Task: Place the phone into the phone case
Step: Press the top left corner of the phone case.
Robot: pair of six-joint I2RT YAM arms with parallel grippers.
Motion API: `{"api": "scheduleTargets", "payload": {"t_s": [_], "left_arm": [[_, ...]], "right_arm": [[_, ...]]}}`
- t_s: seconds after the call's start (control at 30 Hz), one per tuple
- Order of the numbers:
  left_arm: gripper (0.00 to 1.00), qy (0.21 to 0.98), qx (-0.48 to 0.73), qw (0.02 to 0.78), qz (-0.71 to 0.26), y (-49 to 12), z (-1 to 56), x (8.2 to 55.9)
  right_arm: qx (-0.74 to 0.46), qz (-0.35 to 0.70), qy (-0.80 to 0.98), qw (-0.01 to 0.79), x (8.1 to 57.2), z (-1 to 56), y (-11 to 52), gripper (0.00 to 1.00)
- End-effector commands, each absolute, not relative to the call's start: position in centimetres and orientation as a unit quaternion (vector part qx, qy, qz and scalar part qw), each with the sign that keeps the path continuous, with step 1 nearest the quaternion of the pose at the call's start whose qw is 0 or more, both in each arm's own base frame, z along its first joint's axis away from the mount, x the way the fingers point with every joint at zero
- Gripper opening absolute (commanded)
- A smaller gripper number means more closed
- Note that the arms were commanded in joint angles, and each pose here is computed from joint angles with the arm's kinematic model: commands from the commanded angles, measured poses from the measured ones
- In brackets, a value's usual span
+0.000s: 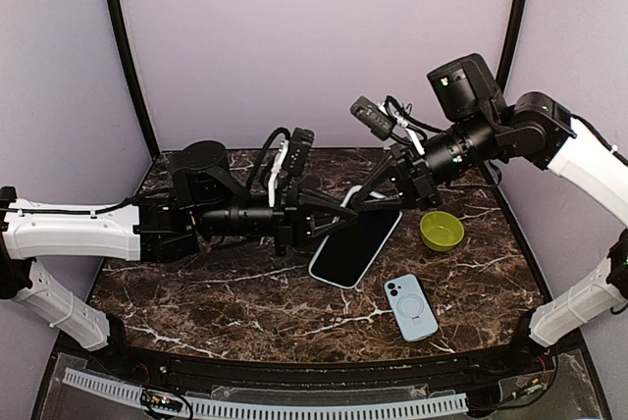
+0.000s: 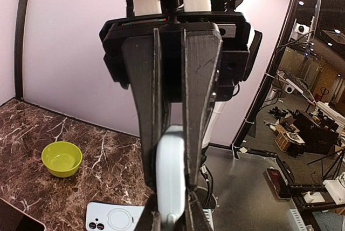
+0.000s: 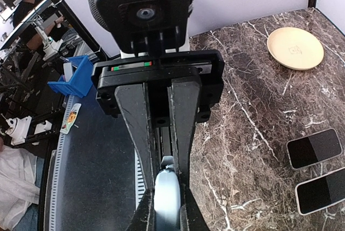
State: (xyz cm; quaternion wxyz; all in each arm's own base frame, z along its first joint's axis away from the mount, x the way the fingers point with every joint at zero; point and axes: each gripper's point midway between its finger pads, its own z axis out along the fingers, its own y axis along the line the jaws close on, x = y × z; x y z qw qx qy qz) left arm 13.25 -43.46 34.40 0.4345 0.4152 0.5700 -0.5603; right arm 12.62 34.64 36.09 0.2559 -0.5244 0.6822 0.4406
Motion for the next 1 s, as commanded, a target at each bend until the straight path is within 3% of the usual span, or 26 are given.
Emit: {"api": "scheduleTargets", "payload": {"t_s": [0.0, 0.03, 0.1, 0.27, 0.4, 0.43, 0.53, 0.77, 0.8, 0.87, 0.9, 0.97], "left_arm": [[0.0, 0.554, 0.414, 0.467, -0.551, -43.6, 35.8, 13.6], [0.0, 0.554, 0.413, 0.469, -0.551, -43.5, 35.8, 13.7], [0.0, 0.553, 0.411, 0.472, -0.551, -43.4, 35.9, 13.7], [0.0, 0.552, 0.407, 0.477, -0.55, -43.1, 36.1, 13.7], [0.0, 0.551, 0.405, 0.477, -0.552, -43.1, 36.1, 13.7], [0.0, 0.552, 0.405, 0.477, -0.552, -43.1, 36.1, 13.7], [0.0, 0.551, 0.404, 0.478, -0.552, -43.1, 36.1, 13.7], [0.0, 0.554, 0.405, 0.467, -0.558, -43.1, 35.7, 13.5], [0.0, 0.555, 0.403, 0.464, -0.56, -43.0, 35.7, 13.4], [0.0, 0.561, 0.398, 0.463, -0.559, -42.8, 35.3, 13.5], [0.0, 0.568, 0.395, 0.462, -0.555, -42.7, 34.8, 13.7], [0.0, 0.579, 0.387, 0.463, -0.548, -42.5, 34.2, 14.1]], "right_arm": [[-0.499, 0.437, 0.695, 0.279, 13.9, 36.5, 35.3, 0.17], [-0.498, 0.432, 0.699, 0.277, 14.0, 36.2, 35.2, 0.3], [-0.497, 0.428, 0.703, 0.274, 14.1, 35.8, 35.2, 0.36], [-0.497, 0.427, 0.706, 0.268, 14.1, 35.3, 35.3, 0.29], [-0.502, 0.424, 0.706, 0.263, 13.9, 34.8, 35.1, 0.31], [-0.503, 0.424, 0.705, 0.263, 13.9, 34.7, 35.0, 0.27], [-0.504, 0.424, 0.705, 0.263, 13.8, 34.6, 35.0, 0.02], [-0.506, 0.437, 0.691, 0.276, 13.6, 35.8, 35.0, 0.0], [-0.503, 0.432, 0.695, 0.279, 13.8, 35.7, 34.9, 0.1], [-0.494, 0.418, 0.705, 0.29, 14.4, 35.4, 34.6, 0.4], [-0.489, 0.413, 0.709, 0.297, 14.7, 35.4, 34.4, 0.49], [-0.477, 0.408, 0.713, 0.312, 15.3, 35.5, 33.9, 0.58]]}}
